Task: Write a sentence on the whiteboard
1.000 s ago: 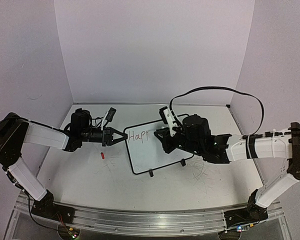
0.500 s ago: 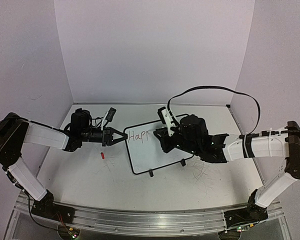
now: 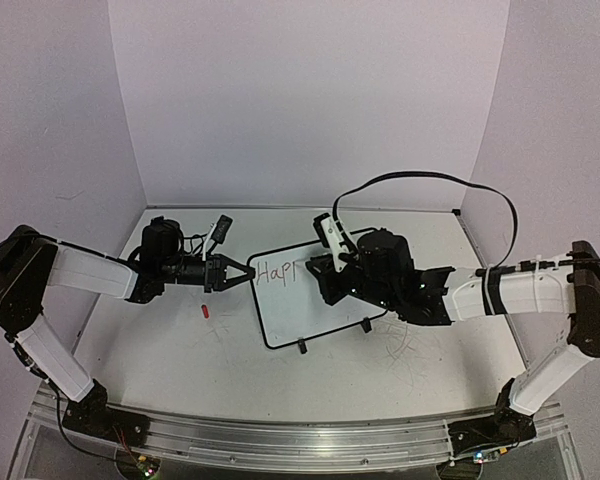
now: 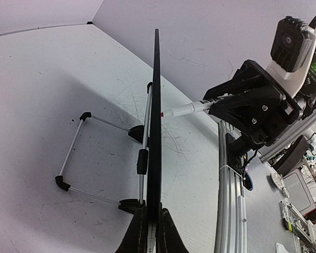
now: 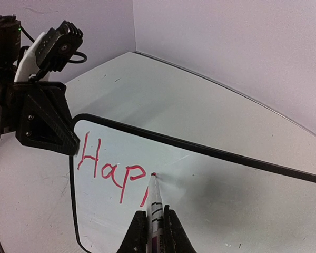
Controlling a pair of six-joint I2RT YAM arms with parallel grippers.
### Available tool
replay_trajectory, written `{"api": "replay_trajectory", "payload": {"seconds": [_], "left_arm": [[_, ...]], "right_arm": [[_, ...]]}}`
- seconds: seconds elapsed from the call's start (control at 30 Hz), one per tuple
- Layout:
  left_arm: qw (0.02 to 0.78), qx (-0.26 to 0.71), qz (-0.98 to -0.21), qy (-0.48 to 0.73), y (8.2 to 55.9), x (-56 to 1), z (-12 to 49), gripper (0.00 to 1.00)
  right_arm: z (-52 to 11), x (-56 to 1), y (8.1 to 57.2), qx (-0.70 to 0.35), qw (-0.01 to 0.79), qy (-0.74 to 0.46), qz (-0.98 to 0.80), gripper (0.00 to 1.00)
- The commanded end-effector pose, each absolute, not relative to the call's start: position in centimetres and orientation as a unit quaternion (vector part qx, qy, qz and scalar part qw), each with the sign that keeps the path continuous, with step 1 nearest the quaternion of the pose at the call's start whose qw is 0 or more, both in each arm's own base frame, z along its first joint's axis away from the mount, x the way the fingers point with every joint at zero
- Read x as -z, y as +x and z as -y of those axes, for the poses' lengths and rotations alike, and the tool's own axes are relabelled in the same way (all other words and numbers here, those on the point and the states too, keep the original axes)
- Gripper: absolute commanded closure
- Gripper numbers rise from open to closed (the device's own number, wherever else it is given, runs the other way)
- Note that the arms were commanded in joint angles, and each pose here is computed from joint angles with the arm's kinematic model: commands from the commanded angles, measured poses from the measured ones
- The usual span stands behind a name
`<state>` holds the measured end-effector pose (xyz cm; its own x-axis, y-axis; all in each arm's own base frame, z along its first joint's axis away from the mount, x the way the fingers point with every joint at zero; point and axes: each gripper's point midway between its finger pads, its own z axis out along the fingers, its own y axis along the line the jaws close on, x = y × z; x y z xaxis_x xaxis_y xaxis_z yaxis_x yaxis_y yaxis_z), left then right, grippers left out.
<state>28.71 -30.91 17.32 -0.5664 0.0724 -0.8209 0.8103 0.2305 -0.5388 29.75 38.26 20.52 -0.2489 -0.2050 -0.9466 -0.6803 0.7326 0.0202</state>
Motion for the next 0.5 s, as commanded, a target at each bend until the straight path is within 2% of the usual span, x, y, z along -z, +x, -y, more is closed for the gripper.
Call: {"api": "replay_trajectory", "payload": {"seconds": [0.0, 0.47], "left_arm": [[0.349, 0.546, -0.686, 0.331, 28.2, -18.8, 31.2, 1.0], [0.349, 0.546, -0.686, 0.33, 28.3, -18.9, 31.2, 1.0]], "right_arm": [[-38.5, -22.7, 30.9, -0.217, 0.567, -0.27, -0.747, 1.0], [-36.9, -22.2, 31.1, -0.197, 0.57, -0.249, -0.758, 1.0]]}}
